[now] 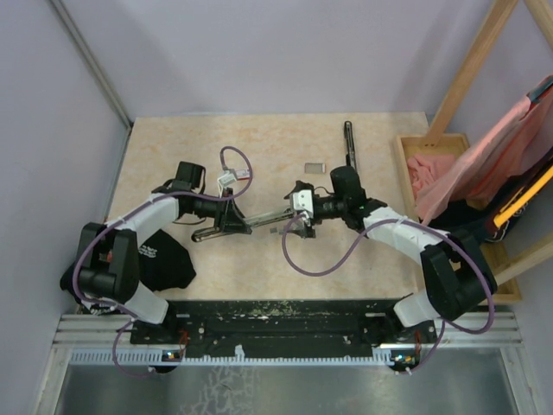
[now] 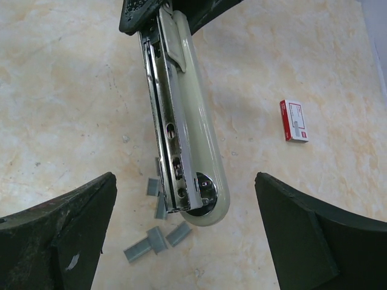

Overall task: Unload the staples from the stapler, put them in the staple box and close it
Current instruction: Place the stapler at the center of the board.

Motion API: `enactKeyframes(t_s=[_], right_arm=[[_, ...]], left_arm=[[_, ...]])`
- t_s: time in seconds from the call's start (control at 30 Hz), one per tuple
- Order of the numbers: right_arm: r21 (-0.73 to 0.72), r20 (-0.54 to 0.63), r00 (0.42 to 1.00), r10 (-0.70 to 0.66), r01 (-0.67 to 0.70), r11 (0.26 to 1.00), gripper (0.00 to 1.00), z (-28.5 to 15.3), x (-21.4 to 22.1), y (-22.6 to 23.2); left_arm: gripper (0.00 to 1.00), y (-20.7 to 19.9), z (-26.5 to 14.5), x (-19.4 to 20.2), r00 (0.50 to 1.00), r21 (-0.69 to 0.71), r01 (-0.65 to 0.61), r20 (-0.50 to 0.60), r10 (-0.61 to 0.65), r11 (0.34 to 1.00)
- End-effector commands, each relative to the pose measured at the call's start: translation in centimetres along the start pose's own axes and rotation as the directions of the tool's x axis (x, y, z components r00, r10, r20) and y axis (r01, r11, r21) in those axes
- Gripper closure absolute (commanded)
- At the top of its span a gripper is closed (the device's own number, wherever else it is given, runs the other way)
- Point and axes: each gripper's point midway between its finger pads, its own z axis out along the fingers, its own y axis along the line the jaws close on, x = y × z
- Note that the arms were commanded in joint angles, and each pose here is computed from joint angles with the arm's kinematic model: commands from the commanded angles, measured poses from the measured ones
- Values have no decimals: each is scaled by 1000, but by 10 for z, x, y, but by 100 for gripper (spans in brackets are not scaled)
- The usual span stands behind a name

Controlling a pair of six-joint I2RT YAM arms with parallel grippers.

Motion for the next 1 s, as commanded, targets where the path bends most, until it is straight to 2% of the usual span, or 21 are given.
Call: enactKeyframes(t_s=[0.0,0.27,0.7,0.97], right_arm=[[25,-24,991,-133,134,991,5,4,-11,-6],[27,-93,982,-166,169,985,13,17,-2,-4],[1,-128,975,-181,183,983,19,34,0,5],[5,-156,970,-186,189,982,27,39,0,5]], left_arm=[[100,-12,-2,-18,998,88,-49,46,45,995],[100,-11,1,-12,999,118,-10,31,7,993],[100,-10,2,-9,1000,118,-3,26,0,993],[100,-8,2,-8,1000,117,6,20,-8,993]])
